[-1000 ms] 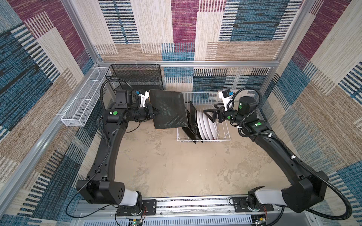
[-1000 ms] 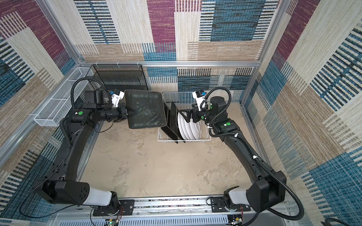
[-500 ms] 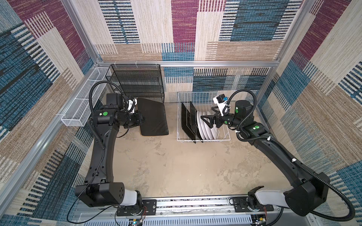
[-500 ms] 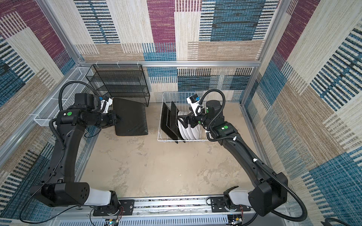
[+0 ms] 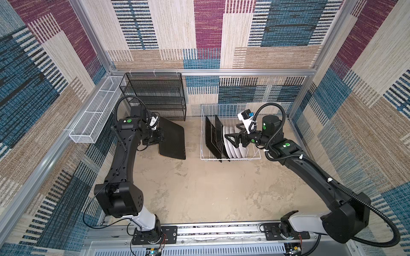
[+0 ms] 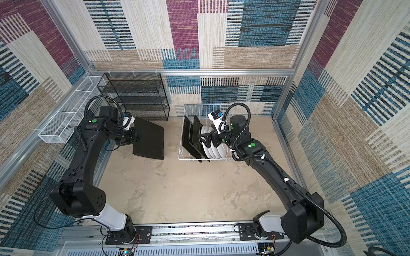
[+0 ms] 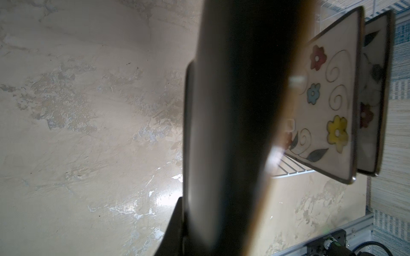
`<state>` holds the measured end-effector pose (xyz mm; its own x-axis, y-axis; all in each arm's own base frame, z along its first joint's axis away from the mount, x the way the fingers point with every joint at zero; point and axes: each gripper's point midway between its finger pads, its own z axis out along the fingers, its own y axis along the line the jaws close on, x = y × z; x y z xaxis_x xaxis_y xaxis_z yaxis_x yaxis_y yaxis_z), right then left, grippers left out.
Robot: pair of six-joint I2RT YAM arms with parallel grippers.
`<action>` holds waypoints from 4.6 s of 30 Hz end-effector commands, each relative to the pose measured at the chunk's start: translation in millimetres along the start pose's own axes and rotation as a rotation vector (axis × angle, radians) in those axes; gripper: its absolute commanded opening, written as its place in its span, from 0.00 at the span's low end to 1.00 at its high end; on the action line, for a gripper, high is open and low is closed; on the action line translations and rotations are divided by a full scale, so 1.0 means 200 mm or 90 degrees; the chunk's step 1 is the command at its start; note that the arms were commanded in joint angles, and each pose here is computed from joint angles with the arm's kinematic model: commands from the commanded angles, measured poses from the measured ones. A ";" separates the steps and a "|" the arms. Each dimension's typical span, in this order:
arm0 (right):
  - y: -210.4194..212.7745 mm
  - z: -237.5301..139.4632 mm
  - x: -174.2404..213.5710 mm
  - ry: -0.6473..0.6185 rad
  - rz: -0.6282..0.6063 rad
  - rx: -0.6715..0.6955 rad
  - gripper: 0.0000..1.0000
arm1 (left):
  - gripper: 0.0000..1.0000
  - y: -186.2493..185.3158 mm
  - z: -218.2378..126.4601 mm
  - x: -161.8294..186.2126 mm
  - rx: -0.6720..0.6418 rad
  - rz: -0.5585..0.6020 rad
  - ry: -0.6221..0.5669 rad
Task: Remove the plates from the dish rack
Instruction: 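Carry the black plate with the left gripper toward the floor beside the rack, then lower the black plate flat onto the floor and open the left gripper, then move the left gripper back to the rack toward the next black plate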
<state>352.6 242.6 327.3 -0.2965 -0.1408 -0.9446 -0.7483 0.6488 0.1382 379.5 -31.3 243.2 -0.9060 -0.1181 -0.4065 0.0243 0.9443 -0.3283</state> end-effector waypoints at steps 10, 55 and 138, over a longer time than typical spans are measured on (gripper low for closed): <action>0.00 0.02 0.00 -0.008 0.002 0.003 0.99 | 0.00 0.04 0.27 -0.01 0.053 0.049 0.067; -0.05 0.02 -0.04 -0.008 0.031 0.036 0.99 | 0.11 0.60 0.82 0.14 0.073 -0.046 0.217; -0.15 -0.05 0.04 -0.010 0.072 0.133 0.99 | 0.85 -0.23 0.17 -0.08 0.001 0.050 0.017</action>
<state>360.9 214.4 307.1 -0.3881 -0.0823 -0.9179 -0.5837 0.7927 0.1758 406.7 -68.5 221.9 -0.9239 -0.0030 -0.3825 0.1070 0.9581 -0.2658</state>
